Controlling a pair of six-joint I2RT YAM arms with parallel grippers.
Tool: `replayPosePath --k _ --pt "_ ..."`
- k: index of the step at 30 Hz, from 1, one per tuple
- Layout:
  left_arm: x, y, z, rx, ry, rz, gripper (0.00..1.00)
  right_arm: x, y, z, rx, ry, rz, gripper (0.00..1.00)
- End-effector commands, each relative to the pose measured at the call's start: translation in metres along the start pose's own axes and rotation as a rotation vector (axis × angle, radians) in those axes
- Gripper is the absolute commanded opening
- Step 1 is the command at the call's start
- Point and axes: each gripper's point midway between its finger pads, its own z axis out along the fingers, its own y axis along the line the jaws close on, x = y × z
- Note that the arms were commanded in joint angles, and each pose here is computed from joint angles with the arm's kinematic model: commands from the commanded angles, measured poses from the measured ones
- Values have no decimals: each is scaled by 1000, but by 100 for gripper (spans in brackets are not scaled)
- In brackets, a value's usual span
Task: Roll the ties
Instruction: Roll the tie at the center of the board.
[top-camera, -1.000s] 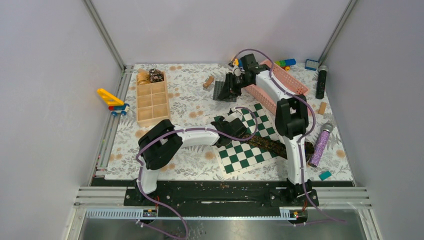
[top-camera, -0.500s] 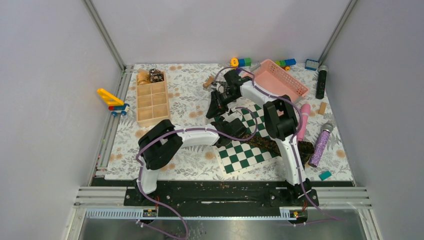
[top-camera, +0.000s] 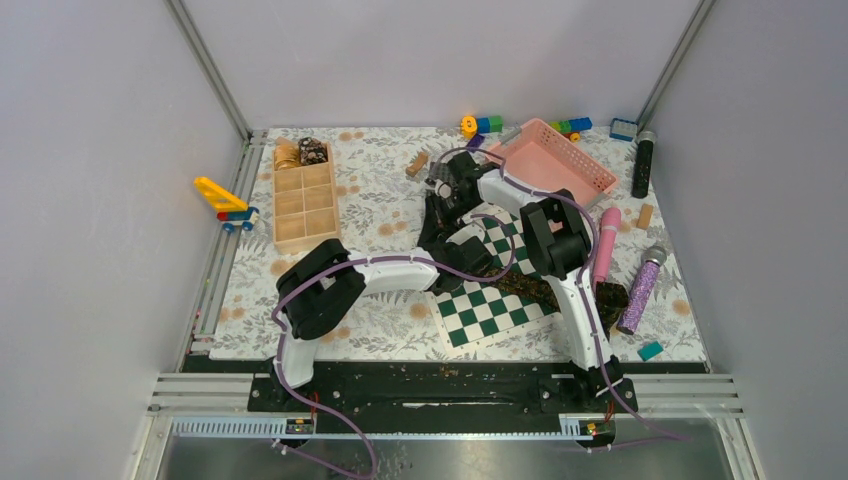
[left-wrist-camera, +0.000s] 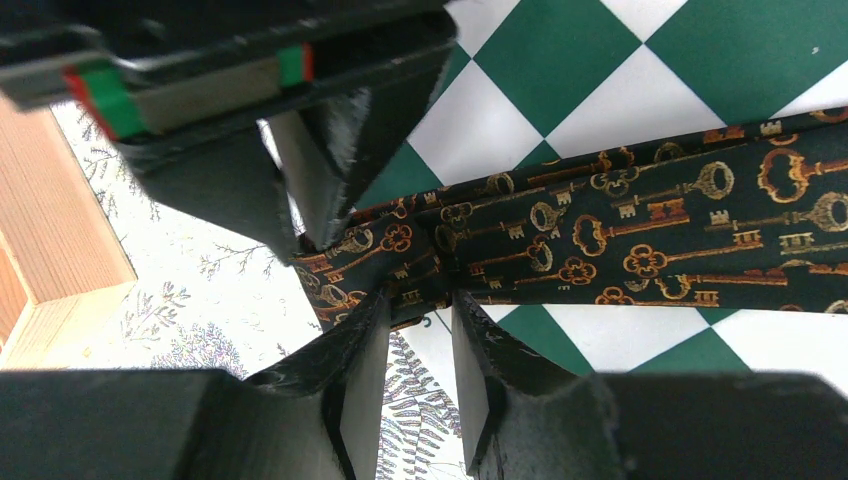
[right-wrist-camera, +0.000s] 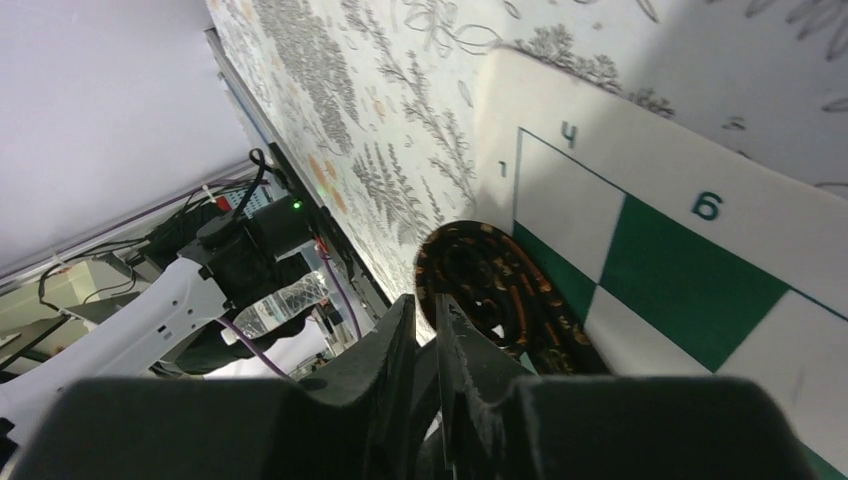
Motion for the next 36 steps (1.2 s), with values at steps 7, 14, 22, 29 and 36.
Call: replayPosePath --k 7,14,22,29,36 --pt "-6 -6 -1 23 -23 -18 29 13 -12 4 60 10 -11 17" --pt "-10 -4 -3 19 -30 -24 38 12 -18 5 82 6 -7 16" --pt "-21 1 -16 42 -56 -49 47 6 -14 3 82 -18 -13 16" --pt "-34 1 -33 103 -82 -101 48 4 -10 2 82 -32 -23 16" --pt "-50 8 -62 183 -136 -179 48 3 -6 -1 77 -47 -30 16"
